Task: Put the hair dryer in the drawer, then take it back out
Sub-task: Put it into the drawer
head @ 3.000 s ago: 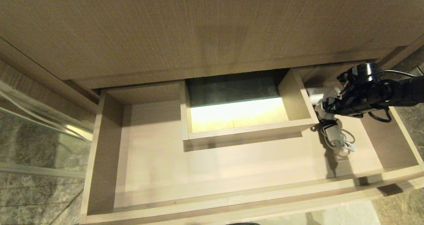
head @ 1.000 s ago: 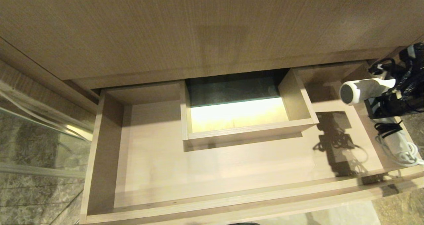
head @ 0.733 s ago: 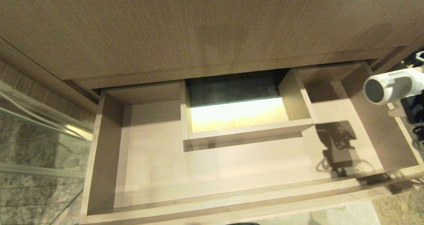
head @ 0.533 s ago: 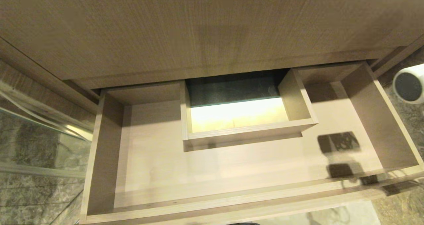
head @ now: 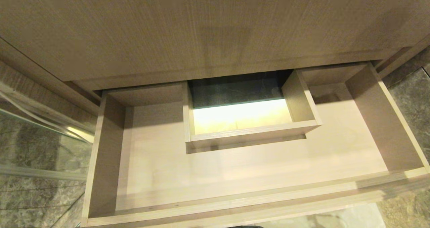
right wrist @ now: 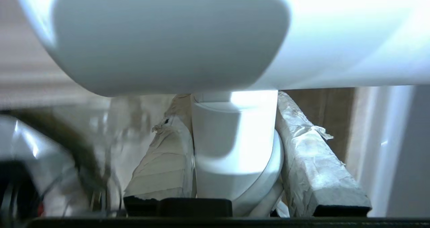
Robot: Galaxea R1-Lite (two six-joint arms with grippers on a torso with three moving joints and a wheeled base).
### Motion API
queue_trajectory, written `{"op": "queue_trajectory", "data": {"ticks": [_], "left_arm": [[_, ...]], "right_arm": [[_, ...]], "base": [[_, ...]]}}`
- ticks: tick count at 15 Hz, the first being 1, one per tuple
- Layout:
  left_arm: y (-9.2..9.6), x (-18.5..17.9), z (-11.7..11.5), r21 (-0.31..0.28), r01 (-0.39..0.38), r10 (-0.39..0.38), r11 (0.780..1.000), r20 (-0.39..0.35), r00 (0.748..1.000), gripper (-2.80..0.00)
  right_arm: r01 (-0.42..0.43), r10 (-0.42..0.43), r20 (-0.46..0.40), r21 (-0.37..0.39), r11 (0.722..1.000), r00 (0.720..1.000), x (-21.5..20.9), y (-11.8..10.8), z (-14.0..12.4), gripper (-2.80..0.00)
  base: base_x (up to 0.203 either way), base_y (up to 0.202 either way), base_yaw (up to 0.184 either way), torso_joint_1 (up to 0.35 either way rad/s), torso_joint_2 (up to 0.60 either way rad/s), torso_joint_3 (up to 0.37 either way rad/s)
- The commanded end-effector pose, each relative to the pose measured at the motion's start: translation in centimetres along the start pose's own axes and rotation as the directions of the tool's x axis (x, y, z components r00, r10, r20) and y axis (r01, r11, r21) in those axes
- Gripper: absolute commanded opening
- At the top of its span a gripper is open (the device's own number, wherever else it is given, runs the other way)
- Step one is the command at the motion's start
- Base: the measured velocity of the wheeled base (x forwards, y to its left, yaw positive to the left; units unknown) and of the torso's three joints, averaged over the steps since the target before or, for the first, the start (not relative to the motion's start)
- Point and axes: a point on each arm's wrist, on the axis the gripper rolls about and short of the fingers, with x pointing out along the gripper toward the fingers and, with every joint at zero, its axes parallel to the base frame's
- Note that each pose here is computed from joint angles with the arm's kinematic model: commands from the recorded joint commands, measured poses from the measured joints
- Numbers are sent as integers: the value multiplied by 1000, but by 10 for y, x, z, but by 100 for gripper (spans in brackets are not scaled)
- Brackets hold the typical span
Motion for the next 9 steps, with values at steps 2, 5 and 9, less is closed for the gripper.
{"op": "queue_trajectory", "data": {"ticks": [2,5,9], "left_arm": [[0,0,0,0,0,0,1000,1,1000,-280],[0,0,0,0,0,0,1000,1,1000,-280],[0,0,0,0,0,0,1000,-1,1000,-280]], "right_arm": [[109,-114,130,47,993,985,-27,-6,6,-280],[151,-160,174,68,986,972,-46,-5,1,-280],[174,-186,195,76,982,963,-60,-2,-7,-280]], "base": [[0,0,0,0,0,0],[0,0,0,0,0,0],[0,0,0,0,0,0]]}}
